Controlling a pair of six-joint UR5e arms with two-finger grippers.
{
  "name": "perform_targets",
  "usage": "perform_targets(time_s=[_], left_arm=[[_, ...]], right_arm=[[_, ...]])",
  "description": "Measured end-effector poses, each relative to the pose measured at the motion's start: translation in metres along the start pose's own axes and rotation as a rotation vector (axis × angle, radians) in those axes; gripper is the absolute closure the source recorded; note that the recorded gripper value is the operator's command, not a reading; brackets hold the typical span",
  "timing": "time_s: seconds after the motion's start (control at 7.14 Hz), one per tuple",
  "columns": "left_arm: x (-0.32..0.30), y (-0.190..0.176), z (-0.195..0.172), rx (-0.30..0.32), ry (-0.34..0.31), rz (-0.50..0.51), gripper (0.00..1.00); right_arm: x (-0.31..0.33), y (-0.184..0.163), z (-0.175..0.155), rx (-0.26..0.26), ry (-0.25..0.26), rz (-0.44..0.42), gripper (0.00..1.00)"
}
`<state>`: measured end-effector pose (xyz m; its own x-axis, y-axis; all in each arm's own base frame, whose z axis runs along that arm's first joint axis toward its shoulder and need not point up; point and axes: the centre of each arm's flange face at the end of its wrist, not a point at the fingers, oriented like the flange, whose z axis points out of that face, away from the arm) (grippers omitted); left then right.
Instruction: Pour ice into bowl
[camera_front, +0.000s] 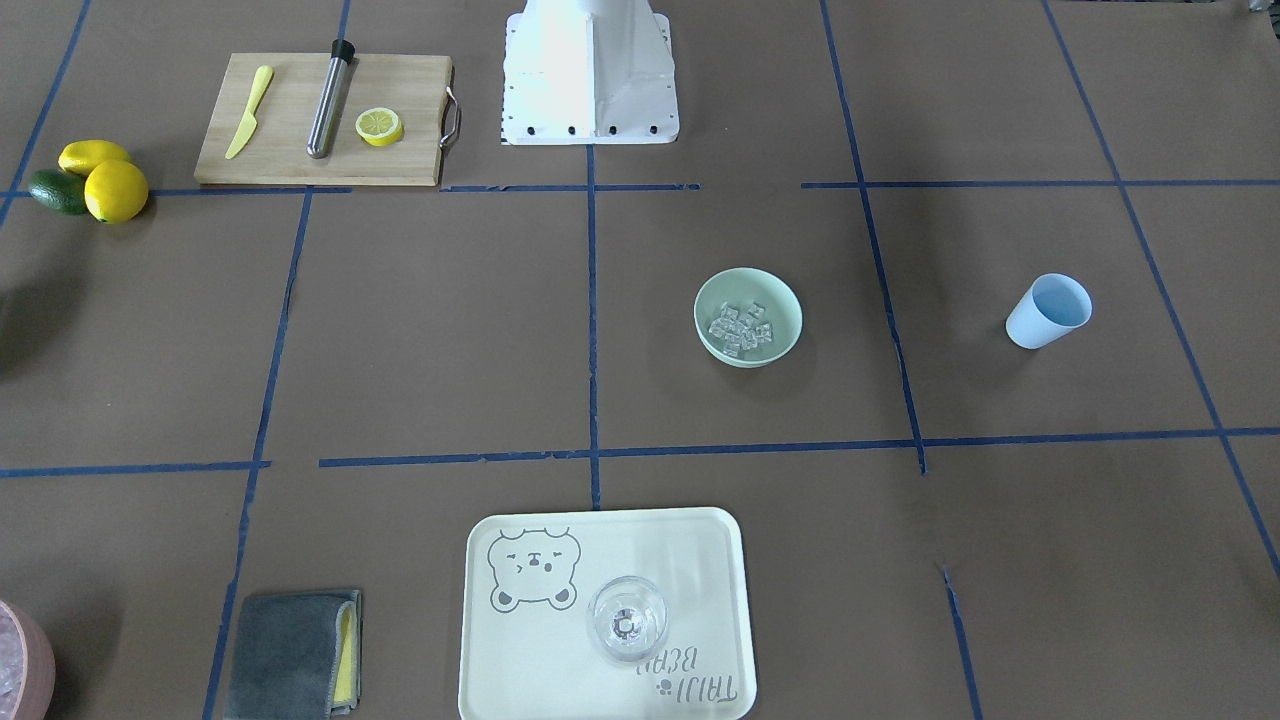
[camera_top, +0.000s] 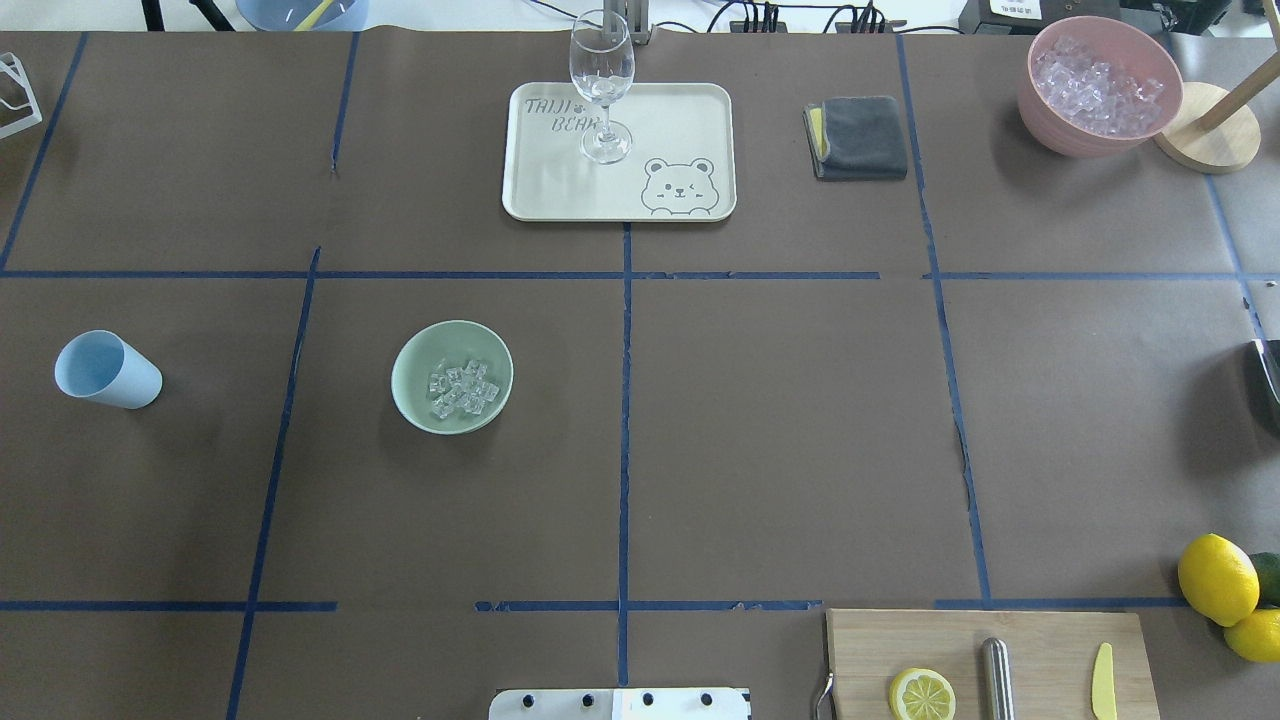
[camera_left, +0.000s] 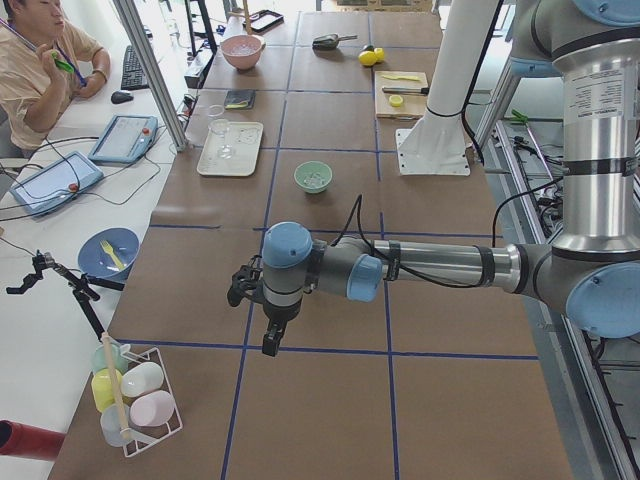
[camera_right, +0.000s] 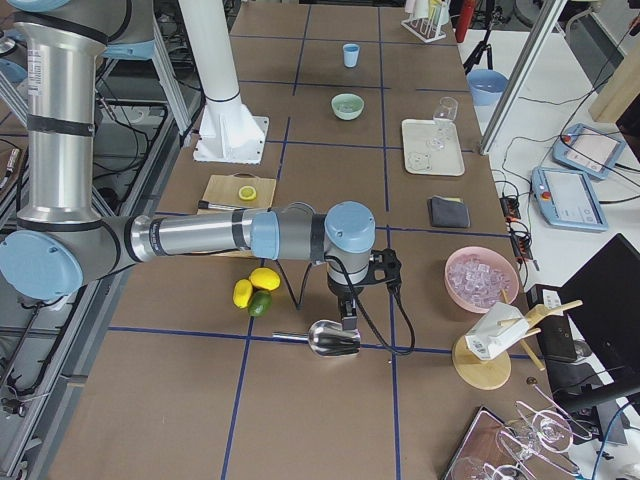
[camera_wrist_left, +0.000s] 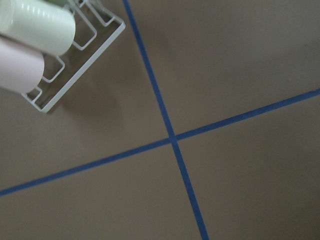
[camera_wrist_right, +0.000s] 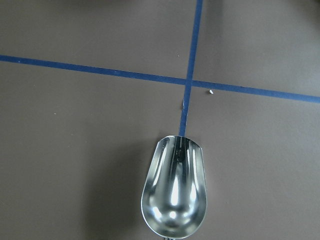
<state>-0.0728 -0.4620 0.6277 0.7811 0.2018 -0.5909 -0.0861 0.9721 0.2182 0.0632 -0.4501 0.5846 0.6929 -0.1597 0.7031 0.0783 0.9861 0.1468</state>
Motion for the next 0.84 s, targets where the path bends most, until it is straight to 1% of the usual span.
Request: perform_targets(time_s=[0.14,0.28,0.42,0.56,0.7,0.84], left_arm=[[-0.011,0.004,-0.015,-0.022,0.001,-0.011,0.0],[-0.013,0.008,-0.02,-0.028,0.029,-0.021,0.0],[-0.01,0.011,-0.021,-0.022,0.082,-0.03,0.0],[-0.007,0.011,-0.022,-0.016,0.115,-0.052,0.0],[-0.004,0.008,-0.024,-0.008,0.128,-0.097,0.0],[-0.002,0.006,-0.028,0.006,0.13,-0.128,0.0]], right_arm=[[-0.033,-0.018,0.004,0.028,-0.031,-0.029,0.0],[-0.08,-0.037,0.006,0.057,-0.068,-0.035,0.0],[-0.141,-0.055,0.007,0.075,-0.109,-0.03,0.0],[-0.209,-0.072,0.008,0.077,-0.154,-0.005,0.0],[-0.283,-0.087,0.009,0.071,-0.198,0.024,0.0],[-0.36,-0.098,0.017,0.062,-0.226,0.041,0.0]])
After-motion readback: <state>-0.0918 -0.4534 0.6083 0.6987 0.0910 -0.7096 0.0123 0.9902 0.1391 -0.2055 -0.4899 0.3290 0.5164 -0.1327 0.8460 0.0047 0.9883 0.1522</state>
